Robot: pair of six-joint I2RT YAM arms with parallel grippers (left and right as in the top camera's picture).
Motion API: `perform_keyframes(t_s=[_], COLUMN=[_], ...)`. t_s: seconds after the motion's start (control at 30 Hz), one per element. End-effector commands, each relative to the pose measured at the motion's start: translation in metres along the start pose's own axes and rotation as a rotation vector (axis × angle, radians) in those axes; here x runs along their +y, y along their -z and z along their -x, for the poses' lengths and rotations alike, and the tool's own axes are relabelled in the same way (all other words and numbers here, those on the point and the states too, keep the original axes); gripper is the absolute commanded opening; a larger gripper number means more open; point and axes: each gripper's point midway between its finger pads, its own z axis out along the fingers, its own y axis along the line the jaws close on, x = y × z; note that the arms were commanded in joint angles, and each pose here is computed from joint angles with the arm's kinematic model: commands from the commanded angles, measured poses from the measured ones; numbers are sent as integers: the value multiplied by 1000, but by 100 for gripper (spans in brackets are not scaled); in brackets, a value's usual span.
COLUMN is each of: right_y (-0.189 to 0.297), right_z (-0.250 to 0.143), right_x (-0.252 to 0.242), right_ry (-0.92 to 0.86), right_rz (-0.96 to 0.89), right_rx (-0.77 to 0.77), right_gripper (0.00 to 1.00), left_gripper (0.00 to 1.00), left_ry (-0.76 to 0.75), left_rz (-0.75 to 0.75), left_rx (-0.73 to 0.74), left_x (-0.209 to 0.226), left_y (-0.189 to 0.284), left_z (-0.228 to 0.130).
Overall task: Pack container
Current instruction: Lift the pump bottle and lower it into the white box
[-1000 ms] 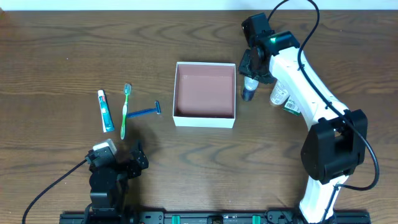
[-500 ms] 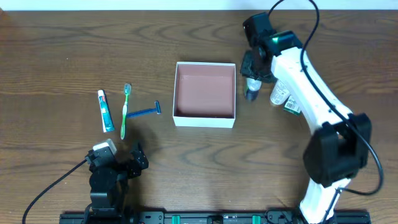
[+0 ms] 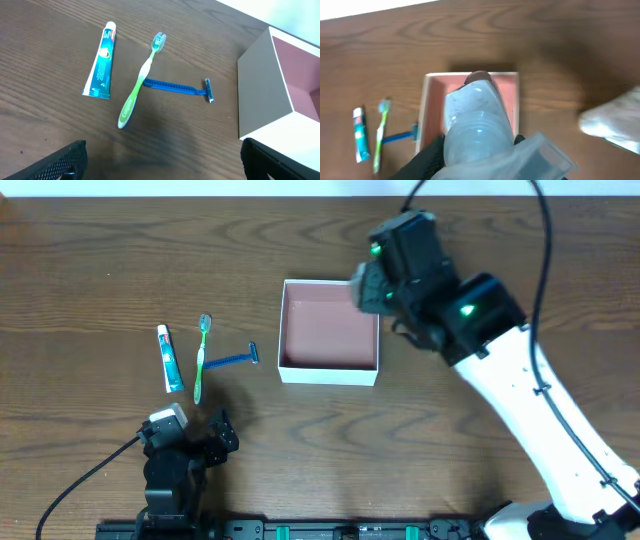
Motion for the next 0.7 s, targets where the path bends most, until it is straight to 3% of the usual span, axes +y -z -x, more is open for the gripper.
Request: perform_keyframes(t_s=[0.0,0.3,0.57,0.67], right_y=[-21,-132,-167,-169], right_z=[-7,-44,-62,-59], right_x=[16,30,46,50], right_ry=[55,68,72,79], right_rz=[-20,-60,-11,5], right_rx=[2,121,158,144], right_gripper=[24,24,27,38], left_gripper=[98,98,98,98], left_ry=[-20,-20,-20,-19], left_rz=[4,4,4,4], left_rx=[12,12,12,12], left_x=[2,2,2,2], left_y=[-3,-3,-3,-3], left_z=[-5,-5,-5,-5])
